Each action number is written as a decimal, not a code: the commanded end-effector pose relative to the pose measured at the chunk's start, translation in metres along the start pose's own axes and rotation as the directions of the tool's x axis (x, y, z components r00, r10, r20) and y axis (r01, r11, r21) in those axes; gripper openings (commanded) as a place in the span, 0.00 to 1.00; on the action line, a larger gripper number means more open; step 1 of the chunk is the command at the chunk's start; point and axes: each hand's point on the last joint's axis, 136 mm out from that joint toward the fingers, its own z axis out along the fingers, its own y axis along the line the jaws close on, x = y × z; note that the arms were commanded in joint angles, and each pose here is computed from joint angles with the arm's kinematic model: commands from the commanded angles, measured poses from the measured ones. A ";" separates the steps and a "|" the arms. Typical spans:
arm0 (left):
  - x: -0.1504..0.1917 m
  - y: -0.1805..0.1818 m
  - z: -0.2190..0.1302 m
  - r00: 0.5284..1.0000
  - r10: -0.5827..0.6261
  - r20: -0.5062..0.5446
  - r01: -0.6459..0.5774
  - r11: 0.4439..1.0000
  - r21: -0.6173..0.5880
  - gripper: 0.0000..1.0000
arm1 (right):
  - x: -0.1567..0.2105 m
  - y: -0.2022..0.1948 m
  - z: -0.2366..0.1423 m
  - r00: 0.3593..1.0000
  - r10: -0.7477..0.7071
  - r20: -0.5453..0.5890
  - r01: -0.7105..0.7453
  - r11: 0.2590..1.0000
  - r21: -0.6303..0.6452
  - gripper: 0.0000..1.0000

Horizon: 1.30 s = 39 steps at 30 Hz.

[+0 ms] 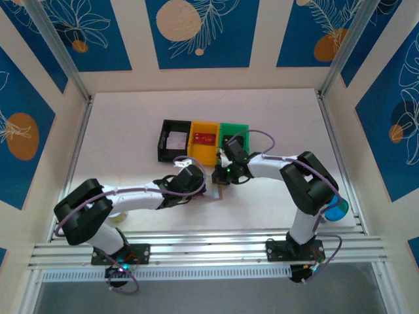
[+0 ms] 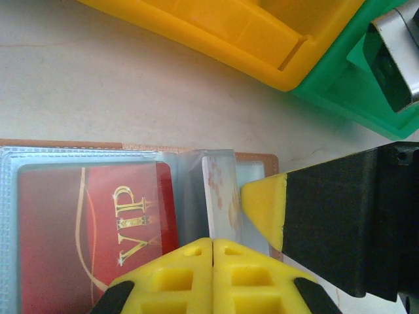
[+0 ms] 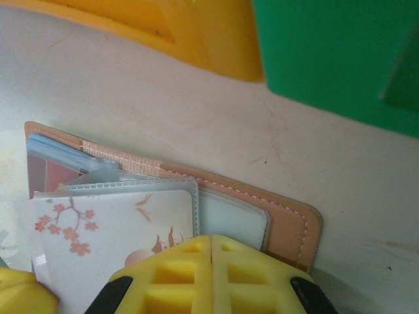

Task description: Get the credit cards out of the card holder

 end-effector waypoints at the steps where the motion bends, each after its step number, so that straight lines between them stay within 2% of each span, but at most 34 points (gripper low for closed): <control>1: -0.007 -0.015 -0.006 1.000 0.005 0.022 -0.005 0.999 0.038 0.00 | 0.008 -0.008 0.004 0.999 0.018 -0.036 -0.017 0.999 0.039 0.00; 13: -0.006 -0.015 -0.005 1.000 0.000 0.015 0.000 0.999 0.038 0.03 | 0.008 -0.004 0.003 0.999 0.007 -0.035 -0.006 1.000 0.019 0.00; 17: -0.006 -0.018 -0.005 1.000 -0.006 0.014 0.005 0.998 0.056 0.11 | 0.008 -0.001 0.003 0.999 0.000 -0.035 0.001 1.000 0.010 0.00; 20: -0.006 -0.019 -0.005 1.000 -0.009 0.013 0.008 0.998 0.059 0.14 | 0.008 -0.001 0.003 0.999 -0.004 -0.035 0.004 1.000 0.009 0.00; 37: -0.010 -0.019 -0.009 0.999 -0.021 0.030 0.019 0.998 0.068 0.13 | 0.008 0.003 0.002 0.999 -0.018 -0.031 0.018 1.000 -0.003 0.00; 39: -0.011 -0.020 -0.009 0.999 -0.022 0.031 0.020 0.997 0.072 0.09 | 0.008 0.003 0.002 0.999 -0.018 -0.033 0.018 1.000 -0.003 0.00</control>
